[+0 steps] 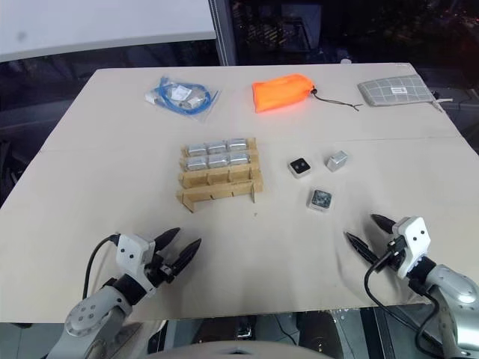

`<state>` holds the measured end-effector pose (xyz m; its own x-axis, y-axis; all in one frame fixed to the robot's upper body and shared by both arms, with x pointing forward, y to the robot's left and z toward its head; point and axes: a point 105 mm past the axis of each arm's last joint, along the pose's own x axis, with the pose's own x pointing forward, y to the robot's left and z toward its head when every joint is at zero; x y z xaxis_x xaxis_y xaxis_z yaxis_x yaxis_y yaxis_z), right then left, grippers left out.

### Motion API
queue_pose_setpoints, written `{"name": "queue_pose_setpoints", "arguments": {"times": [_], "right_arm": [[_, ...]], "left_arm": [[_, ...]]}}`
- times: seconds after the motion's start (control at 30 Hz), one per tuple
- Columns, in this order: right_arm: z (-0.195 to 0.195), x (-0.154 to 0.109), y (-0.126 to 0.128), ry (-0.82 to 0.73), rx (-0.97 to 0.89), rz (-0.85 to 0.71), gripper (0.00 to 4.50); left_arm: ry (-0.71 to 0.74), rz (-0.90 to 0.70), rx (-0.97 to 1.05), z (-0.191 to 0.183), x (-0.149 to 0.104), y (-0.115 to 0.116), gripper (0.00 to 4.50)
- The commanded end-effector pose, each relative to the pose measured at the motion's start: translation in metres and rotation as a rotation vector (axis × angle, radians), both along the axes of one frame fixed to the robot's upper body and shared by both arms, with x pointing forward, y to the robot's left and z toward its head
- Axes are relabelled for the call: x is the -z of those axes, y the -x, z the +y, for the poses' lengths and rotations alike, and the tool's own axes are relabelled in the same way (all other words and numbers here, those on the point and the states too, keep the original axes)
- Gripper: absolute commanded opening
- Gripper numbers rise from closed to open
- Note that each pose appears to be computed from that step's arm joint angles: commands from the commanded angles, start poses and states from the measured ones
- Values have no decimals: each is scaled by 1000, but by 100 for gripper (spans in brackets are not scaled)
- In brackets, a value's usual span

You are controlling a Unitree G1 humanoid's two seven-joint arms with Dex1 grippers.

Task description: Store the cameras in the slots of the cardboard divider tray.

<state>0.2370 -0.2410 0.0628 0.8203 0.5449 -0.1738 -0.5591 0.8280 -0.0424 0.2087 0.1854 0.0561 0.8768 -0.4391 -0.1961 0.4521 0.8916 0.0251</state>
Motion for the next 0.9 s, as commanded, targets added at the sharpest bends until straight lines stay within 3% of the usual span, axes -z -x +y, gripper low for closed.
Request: {"name": "queue_pose_setpoints", "arguments": {"times": [0.03, 0.9], "right_arm": [[1, -9, 0, 5, -19, -29, 450], [3, -10, -4, 15, -33, -25, 450]], "left_arm": [[13, 42, 13, -4, 9, 7, 325], [25, 46, 1, 0, 11, 9, 325]]}}
